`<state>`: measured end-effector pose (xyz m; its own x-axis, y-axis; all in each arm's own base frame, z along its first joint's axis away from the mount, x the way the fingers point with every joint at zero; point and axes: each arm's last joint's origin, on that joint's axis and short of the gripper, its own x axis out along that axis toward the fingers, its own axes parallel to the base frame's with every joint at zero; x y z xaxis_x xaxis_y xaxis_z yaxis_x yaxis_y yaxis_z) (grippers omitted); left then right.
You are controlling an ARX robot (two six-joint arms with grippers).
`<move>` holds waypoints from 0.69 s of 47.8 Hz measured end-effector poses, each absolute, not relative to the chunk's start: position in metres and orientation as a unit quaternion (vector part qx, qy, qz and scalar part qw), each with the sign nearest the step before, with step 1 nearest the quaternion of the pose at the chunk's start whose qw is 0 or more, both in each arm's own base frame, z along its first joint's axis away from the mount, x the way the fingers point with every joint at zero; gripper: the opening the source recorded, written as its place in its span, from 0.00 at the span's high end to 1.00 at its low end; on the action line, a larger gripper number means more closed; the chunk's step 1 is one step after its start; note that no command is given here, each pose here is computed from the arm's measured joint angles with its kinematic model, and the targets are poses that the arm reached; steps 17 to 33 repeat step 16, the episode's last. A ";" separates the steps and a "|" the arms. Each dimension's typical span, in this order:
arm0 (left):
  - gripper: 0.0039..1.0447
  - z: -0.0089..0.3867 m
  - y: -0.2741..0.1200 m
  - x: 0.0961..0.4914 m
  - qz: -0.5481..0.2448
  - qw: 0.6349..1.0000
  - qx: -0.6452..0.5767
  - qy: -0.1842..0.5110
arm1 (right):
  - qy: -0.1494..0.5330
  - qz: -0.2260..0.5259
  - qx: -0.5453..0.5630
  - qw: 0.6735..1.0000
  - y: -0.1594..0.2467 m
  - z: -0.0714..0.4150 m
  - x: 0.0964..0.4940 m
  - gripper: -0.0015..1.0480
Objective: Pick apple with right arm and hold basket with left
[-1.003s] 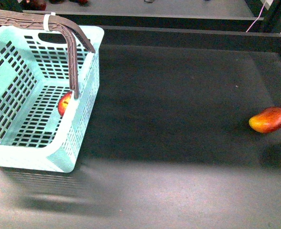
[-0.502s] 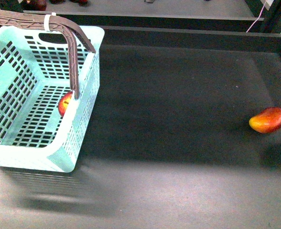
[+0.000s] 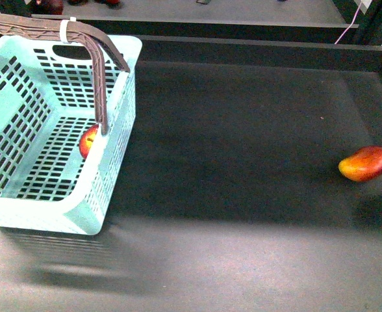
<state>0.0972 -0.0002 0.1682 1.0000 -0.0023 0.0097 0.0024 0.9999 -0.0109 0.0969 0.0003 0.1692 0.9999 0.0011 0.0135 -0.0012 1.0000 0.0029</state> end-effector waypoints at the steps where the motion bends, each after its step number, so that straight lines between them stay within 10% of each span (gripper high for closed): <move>1: 0.52 0.168 0.000 0.097 -0.001 1.000 -0.006 -0.005 | -0.007 0.001 0.001 1.000 0.000 0.169 0.097 0.08; 11: 0.05 0.168 0.000 0.097 -0.001 1.000 -0.005 -0.005 | -0.007 0.001 0.001 1.000 0.000 0.169 0.097 0.08; 33: 0.06 0.168 0.000 0.097 -0.001 1.000 -0.005 -0.005 | -0.007 0.001 0.001 1.000 0.000 0.169 0.097 0.08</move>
